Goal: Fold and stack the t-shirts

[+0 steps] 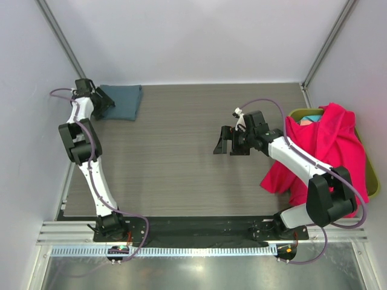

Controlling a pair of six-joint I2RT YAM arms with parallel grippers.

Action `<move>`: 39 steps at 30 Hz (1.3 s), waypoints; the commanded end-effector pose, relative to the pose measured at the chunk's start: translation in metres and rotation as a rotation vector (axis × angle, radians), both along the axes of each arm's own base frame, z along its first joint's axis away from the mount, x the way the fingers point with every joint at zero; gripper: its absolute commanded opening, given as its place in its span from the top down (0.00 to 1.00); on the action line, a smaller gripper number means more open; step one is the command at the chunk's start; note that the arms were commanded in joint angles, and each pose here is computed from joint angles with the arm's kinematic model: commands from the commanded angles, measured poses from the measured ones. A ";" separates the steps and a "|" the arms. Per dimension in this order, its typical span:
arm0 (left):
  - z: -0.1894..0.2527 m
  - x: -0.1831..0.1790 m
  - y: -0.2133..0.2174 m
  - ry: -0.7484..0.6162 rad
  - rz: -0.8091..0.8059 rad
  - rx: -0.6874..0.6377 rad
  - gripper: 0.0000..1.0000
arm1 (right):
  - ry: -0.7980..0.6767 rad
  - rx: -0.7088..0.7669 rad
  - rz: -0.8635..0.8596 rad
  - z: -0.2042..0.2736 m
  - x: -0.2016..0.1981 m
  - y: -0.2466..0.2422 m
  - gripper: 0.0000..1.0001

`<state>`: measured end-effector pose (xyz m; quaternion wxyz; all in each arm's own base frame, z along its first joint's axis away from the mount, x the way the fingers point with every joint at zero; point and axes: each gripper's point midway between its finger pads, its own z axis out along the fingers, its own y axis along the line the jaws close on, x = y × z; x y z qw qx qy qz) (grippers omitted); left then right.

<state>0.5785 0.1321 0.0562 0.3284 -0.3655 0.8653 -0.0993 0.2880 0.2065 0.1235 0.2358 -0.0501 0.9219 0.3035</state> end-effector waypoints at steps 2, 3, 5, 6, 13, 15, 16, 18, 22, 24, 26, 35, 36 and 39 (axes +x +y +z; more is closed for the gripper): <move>0.090 0.000 -0.022 -0.137 -0.017 0.056 0.23 | -0.038 0.004 0.007 0.007 0.006 0.002 0.08; 0.110 0.000 -0.032 -0.171 -0.026 0.068 0.23 | -0.040 0.004 0.006 0.007 0.006 0.002 0.08; 0.127 0.005 -0.040 -0.208 -0.029 0.091 0.21 | -0.040 0.002 0.005 0.007 0.006 0.002 0.08; 0.133 0.009 -0.043 -0.224 -0.039 0.091 0.21 | -0.040 0.005 0.005 0.008 0.006 0.002 0.08; 0.110 0.053 -0.056 -0.258 -0.067 0.031 0.21 | -0.050 0.000 0.005 0.009 0.008 0.002 0.08; 0.091 0.066 -0.057 -0.272 -0.077 -0.006 0.22 | -0.053 -0.004 0.003 0.009 0.008 0.001 0.08; 0.085 0.070 -0.058 -0.279 -0.075 -0.016 0.22 | -0.057 -0.007 0.003 0.010 0.009 0.000 0.08; 0.066 0.080 -0.060 -0.288 -0.067 -0.049 0.22 | -0.058 -0.011 0.001 0.009 0.008 -0.001 0.08; 0.034 0.090 -0.060 -0.288 -0.031 -0.111 0.24 | -0.056 -0.021 0.000 0.007 0.009 -0.002 0.08; 0.022 0.093 -0.058 -0.283 -0.013 -0.114 0.25 | -0.052 -0.025 0.000 0.005 0.008 -0.003 0.08; 0.016 0.094 -0.051 -0.282 0.019 -0.087 0.24 | -0.048 -0.030 -0.001 0.004 0.008 -0.003 0.08; 0.001 0.089 0.017 -0.269 0.186 -0.009 0.24 | -0.034 -0.050 -0.002 -0.002 0.008 -0.005 0.08; 0.003 0.089 0.022 -0.273 0.192 -0.005 0.24 | -0.032 -0.051 0.000 -0.003 0.008 -0.005 0.08; 0.009 0.089 0.036 -0.287 0.204 0.001 0.24 | -0.020 -0.052 -0.002 -0.006 0.009 -0.005 0.08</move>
